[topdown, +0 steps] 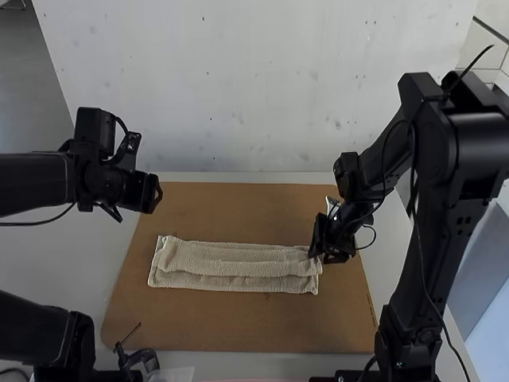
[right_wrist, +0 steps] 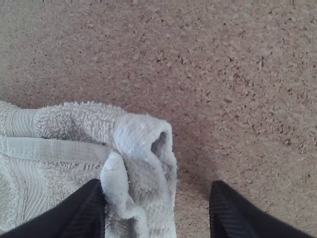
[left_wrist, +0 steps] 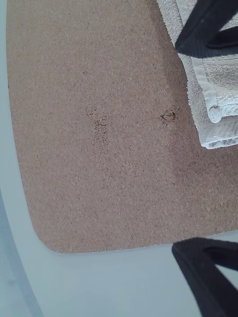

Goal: Fold the towel.

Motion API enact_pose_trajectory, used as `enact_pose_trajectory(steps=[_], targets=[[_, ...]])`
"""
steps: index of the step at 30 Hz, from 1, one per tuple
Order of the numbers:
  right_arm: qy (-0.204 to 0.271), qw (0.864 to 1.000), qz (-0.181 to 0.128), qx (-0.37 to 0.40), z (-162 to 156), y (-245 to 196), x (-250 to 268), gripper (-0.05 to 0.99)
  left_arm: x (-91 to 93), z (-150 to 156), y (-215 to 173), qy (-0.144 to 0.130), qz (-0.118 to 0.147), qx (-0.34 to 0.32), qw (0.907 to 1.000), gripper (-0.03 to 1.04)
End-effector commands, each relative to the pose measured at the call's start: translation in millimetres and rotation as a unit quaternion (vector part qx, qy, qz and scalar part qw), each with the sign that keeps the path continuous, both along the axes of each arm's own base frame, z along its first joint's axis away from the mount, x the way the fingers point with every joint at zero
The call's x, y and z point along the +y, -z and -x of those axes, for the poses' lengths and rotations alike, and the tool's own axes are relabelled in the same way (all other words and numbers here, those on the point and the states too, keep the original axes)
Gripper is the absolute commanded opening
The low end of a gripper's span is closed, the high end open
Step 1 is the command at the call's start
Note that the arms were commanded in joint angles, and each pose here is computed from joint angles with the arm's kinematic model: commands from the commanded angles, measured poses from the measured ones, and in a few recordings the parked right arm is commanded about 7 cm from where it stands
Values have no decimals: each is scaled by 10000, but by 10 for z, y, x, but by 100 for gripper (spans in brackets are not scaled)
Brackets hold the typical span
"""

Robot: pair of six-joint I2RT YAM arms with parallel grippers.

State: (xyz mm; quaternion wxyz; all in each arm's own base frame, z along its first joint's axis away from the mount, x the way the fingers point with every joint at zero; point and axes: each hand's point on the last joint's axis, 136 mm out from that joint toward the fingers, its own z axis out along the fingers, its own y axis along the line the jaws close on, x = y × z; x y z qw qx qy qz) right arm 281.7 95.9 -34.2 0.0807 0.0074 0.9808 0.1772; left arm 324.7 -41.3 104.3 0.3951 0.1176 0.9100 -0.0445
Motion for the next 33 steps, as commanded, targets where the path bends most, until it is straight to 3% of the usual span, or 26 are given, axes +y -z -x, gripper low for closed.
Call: enact_pose_trajectory(steps=[1, 4, 9, 14, 19, 22, 27, 29, 33], targets=[[-73, 9999, -93, -4, -63, 0, 65, 40, 36, 23, -65, -93, 31, -95, 9999, 79], [-81, 9998, -194, 70, -69, 26, 90, 32, 34, 40, -87, -98, 47, -100, 9999, 79], [-102, 9995, -253, 133, -81, 66, 119, 32, 39, 44, -113, -105, 50, -138, 9998, 79], [-219, 9979, -543, 281, -65, 111, 228, 32, 52, 48, -122, -123, 55, -146, 9998, 79], [-376, 9976, -494, 301, -44, 185, 297, 32, 86, 57, -113, -173, 63, -115, 9998, 79], [-357, 9979, -469, 280, -55, 208, 290, 21, 98, 59, -102, -190, 67, -99, 9997, 79], [-338, 9983, -406, 261, -53, 226, 272, 12, 101, 64, -97, -192, 72, -84, 9998, 79], [-295, 9986, -383, 217, -82, 223, 244, 3, 98, 70, -101, -187, 77, -83, 9998, 79], [-198, 9992, -318, 99, -134, 215, 177, 2, 93, 73, -98, -179, 77, -76, 9998, 79]])
